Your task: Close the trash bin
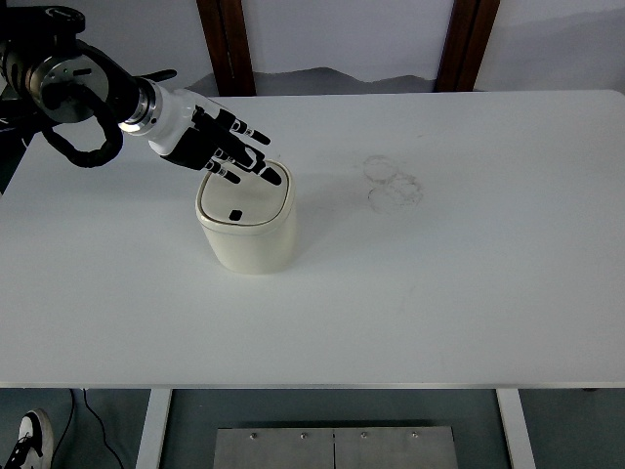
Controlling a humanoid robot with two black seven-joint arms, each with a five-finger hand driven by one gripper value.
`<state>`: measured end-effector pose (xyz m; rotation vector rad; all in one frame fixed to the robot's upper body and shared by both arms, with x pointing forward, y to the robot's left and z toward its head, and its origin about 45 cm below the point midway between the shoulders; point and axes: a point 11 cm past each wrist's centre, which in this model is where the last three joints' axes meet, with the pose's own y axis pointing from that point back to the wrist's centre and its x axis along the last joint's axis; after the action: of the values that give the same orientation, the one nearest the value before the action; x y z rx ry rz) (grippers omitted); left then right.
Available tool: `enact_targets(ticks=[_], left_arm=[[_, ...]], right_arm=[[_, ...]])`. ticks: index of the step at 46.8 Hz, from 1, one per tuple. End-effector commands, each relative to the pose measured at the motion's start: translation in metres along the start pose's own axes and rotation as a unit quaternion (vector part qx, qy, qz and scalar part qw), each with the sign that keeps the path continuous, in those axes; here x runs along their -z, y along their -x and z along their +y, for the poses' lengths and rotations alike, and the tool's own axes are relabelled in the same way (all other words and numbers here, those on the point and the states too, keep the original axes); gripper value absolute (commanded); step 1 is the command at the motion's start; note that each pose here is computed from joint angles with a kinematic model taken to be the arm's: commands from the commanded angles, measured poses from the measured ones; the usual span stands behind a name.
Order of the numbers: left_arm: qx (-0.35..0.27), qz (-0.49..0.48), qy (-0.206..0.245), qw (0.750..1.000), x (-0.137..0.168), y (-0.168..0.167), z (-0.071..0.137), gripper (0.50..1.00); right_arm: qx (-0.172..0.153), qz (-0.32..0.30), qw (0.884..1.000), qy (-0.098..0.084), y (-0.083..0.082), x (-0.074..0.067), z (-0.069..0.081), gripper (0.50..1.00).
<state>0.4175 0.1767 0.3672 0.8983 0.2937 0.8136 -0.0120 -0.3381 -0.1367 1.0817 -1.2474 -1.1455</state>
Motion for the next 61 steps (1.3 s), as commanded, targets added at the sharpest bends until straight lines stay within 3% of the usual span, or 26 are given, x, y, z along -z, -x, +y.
enact_targets(ticks=[1, 22, 37, 50, 61], left_arm=[[-0.007, 0.0, 0.012, 1.0, -0.009, -0.004, 0.006, 1.0], [-0.035, 0.024, 0.082, 0.996, -0.046, -0.031, 0.037, 1.0], [-0.042, 0.063, 0.235, 0.969, -0.08, -0.055, 0.084, 1.0], [-0.074, 0.072, 0.308, 0.946, -0.094, -0.081, 0.113, 1.0], [-0.085, 0.11, 0.391, 0.91, -0.091, -0.112, 0.136, 1.0]], right_arm=[[0.0, 0.0, 1.0, 0.0, 0.0, 0.0, 0.0, 0.995], [0.0, -0.001, 1.0, 0.0, 0.0, 0.0, 0.0, 0.995], [0.0, -0.002, 1.0, 0.0, 0.0, 0.0, 0.0, 0.995], [0.0, -0.005, 1.0, -0.002, 0.0, 0.0, 0.0, 0.995], [0.001, -0.006, 1.0, -0.002, 0.0, 0.0, 0.0, 0.995]])
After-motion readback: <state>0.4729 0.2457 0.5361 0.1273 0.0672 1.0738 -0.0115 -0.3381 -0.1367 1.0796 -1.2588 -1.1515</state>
